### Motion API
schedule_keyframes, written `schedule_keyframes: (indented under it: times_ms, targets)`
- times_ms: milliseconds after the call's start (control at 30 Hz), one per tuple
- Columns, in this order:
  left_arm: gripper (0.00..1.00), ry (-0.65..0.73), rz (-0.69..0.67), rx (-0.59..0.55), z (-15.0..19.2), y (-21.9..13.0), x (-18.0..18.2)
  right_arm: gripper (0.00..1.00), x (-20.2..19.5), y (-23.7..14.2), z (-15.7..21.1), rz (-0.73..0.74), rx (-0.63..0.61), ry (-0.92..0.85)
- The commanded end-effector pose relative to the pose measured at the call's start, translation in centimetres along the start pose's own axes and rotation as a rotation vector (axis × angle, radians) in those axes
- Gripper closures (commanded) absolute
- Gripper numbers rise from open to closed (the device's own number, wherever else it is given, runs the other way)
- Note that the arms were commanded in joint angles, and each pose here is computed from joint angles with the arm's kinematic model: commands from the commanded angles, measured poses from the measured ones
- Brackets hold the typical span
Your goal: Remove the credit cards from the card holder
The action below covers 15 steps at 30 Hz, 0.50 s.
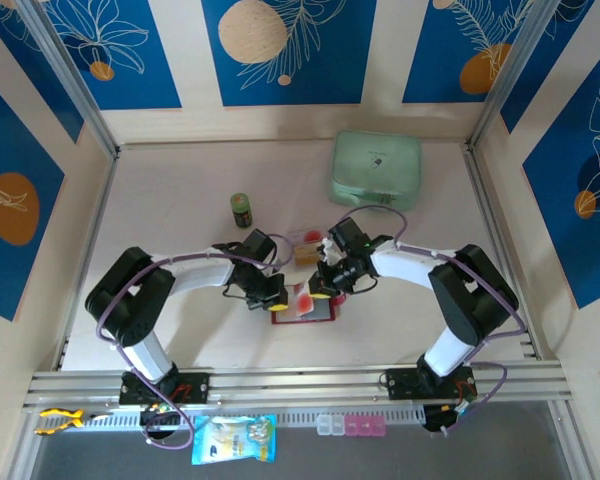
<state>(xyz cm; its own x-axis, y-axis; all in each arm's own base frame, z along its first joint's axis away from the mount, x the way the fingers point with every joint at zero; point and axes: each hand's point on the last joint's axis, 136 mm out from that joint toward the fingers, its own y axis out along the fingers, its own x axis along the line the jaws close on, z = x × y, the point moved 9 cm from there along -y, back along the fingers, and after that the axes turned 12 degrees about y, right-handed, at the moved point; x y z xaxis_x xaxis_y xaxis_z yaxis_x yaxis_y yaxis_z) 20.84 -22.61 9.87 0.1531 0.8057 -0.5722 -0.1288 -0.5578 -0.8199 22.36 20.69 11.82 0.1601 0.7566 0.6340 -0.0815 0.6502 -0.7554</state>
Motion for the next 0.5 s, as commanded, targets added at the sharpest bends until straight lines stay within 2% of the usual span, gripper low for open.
schedule_keyframes:
  times_ms: [0,200,467]
  targets:
    - [0.94,-0.016,-0.075,0.01,0.4,-0.5,0.9,0.92,-1.1,-1.0,0.9,0.05,0.003,0.009]
    - [0.94,-0.005,-0.052,-0.009,0.1,-0.8,0.5,0.95,-0.2,-2.8,1.0,0.029,-0.03,-0.033]
    - [0.92,-0.012,-0.016,-0.026,0.0,-0.5,0.4,1.0,1.3,-5.3,0.7,0.078,-0.11,-0.217]
